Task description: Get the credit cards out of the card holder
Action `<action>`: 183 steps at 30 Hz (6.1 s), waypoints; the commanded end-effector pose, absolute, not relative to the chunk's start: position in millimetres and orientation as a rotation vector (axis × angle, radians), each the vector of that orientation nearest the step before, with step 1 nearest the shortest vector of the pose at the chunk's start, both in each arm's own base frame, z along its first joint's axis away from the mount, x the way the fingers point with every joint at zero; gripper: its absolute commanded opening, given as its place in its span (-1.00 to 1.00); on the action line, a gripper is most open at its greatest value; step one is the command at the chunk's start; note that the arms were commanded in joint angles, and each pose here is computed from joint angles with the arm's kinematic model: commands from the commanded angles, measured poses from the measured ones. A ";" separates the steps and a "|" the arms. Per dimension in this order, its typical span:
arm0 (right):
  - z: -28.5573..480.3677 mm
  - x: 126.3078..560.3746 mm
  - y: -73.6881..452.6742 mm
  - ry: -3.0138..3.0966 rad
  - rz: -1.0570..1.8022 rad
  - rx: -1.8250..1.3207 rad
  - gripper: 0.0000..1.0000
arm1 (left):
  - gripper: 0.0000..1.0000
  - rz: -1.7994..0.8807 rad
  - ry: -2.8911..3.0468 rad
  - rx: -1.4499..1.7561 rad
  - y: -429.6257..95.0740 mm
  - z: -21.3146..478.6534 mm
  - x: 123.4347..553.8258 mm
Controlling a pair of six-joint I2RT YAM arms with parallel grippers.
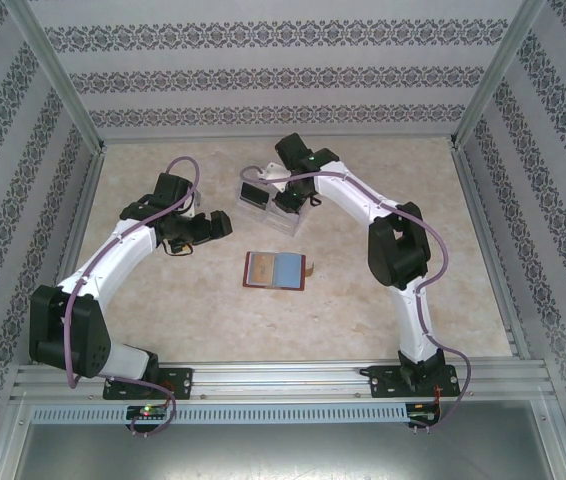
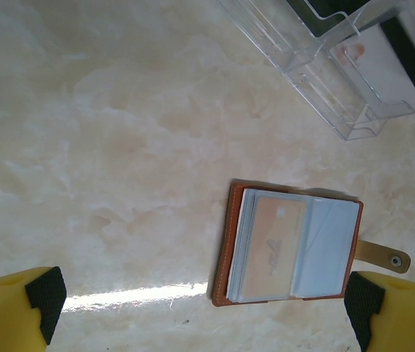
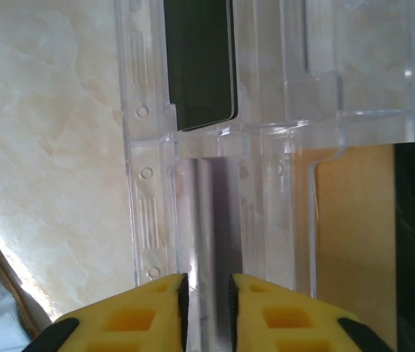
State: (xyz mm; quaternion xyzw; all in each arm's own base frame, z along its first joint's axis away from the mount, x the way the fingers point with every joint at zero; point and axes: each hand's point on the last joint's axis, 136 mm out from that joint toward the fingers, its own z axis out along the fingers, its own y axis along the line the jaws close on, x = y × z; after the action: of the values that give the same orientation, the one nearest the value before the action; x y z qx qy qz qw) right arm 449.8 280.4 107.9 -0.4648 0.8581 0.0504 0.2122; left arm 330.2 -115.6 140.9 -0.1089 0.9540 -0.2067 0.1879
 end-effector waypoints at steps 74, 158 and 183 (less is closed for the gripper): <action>2.3 279.7 282.8 2.893 -0.017 0.009 -0.14 | -0.28 -1.213 2.863 -0.384 -201.1 77.1 310.2; 105.2 293.3 231.5 2.555 0.449 0.257 0.07 | -0.14 -1.406 2.713 -0.056 -299.6 78.8 310.8; 31.6 293.1 263.1 2.846 0.312 0.225 -0.79 | -0.47 -1.230 2.799 -0.154 -269.7 53.2 324.7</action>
State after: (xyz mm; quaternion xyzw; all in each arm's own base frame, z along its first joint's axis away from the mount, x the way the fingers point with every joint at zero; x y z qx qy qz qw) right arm 296.5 265.3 36.9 0.0745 0.9776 0.1237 0.1532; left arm 321.6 -265.3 54.4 -0.0573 0.9164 -0.3933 0.0478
